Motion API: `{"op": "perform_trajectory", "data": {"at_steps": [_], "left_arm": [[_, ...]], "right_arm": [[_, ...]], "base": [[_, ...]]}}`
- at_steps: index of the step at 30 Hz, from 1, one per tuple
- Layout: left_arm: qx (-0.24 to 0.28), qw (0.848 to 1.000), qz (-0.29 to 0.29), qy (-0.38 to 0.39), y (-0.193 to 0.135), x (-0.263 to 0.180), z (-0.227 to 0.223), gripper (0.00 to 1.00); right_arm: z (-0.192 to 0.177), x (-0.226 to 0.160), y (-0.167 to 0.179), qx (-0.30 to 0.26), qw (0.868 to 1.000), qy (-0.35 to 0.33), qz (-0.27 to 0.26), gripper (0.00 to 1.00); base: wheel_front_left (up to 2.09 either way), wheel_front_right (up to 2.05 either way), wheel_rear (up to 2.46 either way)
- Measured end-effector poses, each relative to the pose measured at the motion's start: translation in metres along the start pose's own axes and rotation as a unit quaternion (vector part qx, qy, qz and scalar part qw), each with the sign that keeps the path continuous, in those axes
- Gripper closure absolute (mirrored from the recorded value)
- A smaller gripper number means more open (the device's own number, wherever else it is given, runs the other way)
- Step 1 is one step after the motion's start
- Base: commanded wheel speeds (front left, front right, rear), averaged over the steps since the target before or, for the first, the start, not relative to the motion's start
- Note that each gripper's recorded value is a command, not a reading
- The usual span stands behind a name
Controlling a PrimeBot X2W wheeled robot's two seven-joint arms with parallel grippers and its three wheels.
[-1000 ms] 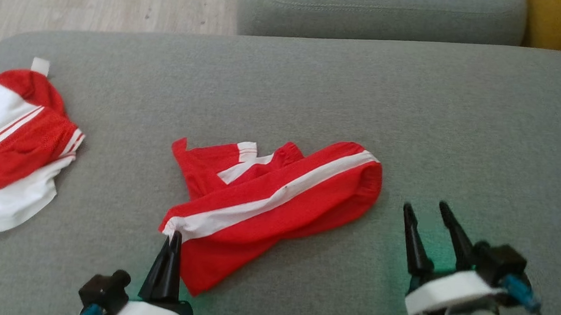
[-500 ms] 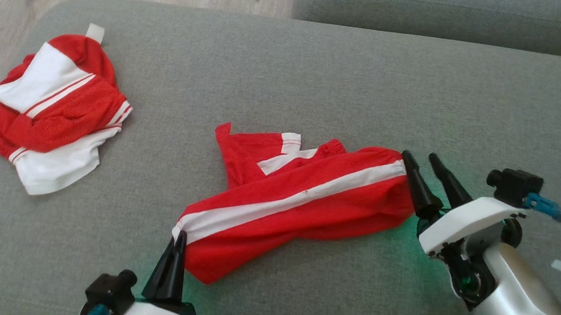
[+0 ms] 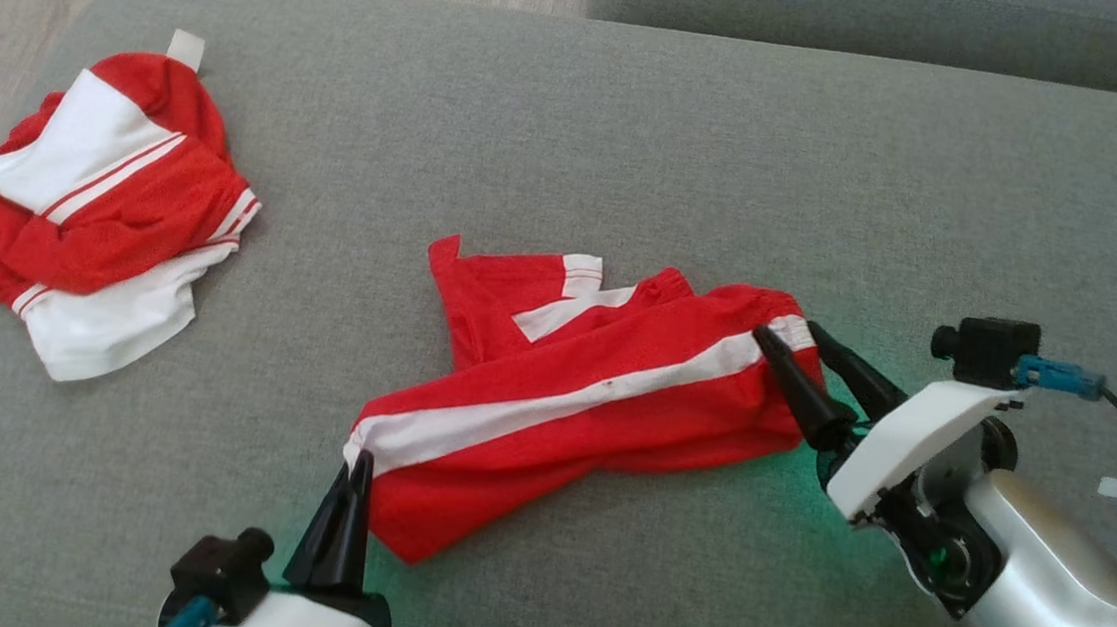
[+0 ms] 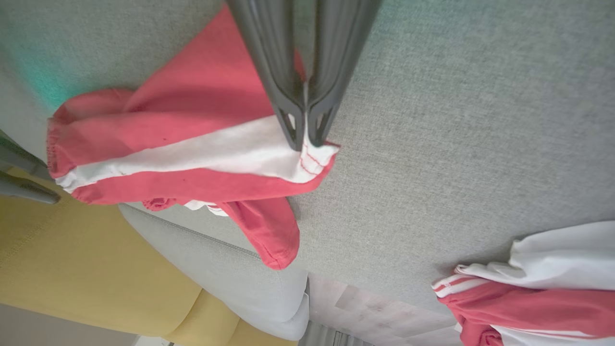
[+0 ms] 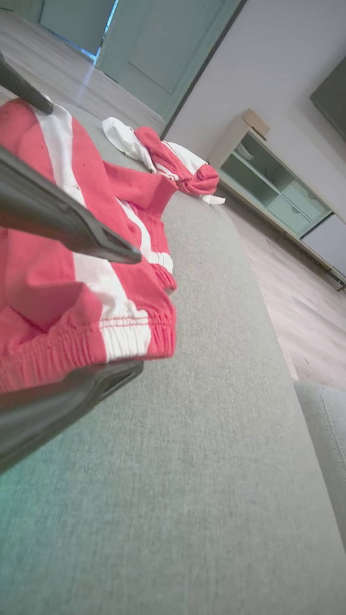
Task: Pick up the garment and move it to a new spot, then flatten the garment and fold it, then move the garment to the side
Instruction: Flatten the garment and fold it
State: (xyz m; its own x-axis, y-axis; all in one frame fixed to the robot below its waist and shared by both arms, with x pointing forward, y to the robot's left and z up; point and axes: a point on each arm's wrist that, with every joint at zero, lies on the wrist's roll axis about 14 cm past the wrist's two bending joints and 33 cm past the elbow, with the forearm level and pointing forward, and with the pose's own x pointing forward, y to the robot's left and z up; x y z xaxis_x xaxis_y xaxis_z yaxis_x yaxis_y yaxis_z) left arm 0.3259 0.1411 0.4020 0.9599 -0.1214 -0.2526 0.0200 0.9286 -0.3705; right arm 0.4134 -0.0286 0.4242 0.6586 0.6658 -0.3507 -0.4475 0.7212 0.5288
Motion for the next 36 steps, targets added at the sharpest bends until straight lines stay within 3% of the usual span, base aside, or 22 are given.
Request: {"op": "perform_trajectory", "data": {"at_steps": [18, 21, 24, 29, 31, 32, 33, 34, 36], "left_arm": [[0.001, 1.000, 0.001, 0.009, 0.001, 0.000, -0.005, 1.00], [0.001, 1.000, 0.004, 0.008, 0.002, -0.001, -0.004, 1.00], [0.001, 1.000, 0.006, 0.007, 0.003, -0.001, -0.004, 1.00], [0.002, 1.000, 0.006, 0.004, 0.003, 0.000, -0.002, 1.00], [0.002, 1.000, 0.005, 0.004, 0.003, 0.000, -0.002, 1.00], [0.002, 1.000, 0.005, 0.004, 0.003, 0.000, -0.002, 1.00], [0.002, 1.000, 0.004, 0.003, 0.003, 0.000, -0.001, 1.00], [0.002, 1.000, 0.004, 0.003, 0.002, 0.000, -0.001, 1.00], [0.003, 1.000, 0.002, 0.001, 0.001, 0.000, 0.000, 1.00]], "right_arm": [[-0.007, 0.006, 0.013, -0.037, 0.997, 0.055, 0.039, 0.00], [-0.011, 0.008, 0.014, -0.035, 0.996, 0.065, 0.043, 0.05], [-0.021, 0.005, 0.010, -0.043, 0.994, 0.089, 0.040, 0.00], [-0.021, 0.006, 0.010, -0.044, 0.994, 0.092, 0.042, 0.00], [-0.019, 0.007, 0.012, -0.042, 0.994, 0.087, 0.044, 0.11], [-0.018, 0.007, 0.013, -0.042, 0.994, 0.085, 0.045, 0.32], [-0.015, 0.007, 0.014, -0.042, 0.995, 0.079, 0.047, 0.74], [-0.014, 0.007, 0.015, -0.043, 0.995, 0.076, 0.048, 1.00], [-0.013, 0.005, 0.017, -0.040, 0.995, 0.071, 0.050, 1.00]], "base": [[0.00, 0.00, 0.00], [0.00, 0.00, 0.00], [0.00, 0.00, 0.00], [0.00, 0.00, 0.00], [0.00, 0.00, 0.00], [0.00, 0.00, 0.00], [0.00, 0.00, 0.00], [0.00, 0.00, 0.00], [0.00, 0.00, 0.00]]}}
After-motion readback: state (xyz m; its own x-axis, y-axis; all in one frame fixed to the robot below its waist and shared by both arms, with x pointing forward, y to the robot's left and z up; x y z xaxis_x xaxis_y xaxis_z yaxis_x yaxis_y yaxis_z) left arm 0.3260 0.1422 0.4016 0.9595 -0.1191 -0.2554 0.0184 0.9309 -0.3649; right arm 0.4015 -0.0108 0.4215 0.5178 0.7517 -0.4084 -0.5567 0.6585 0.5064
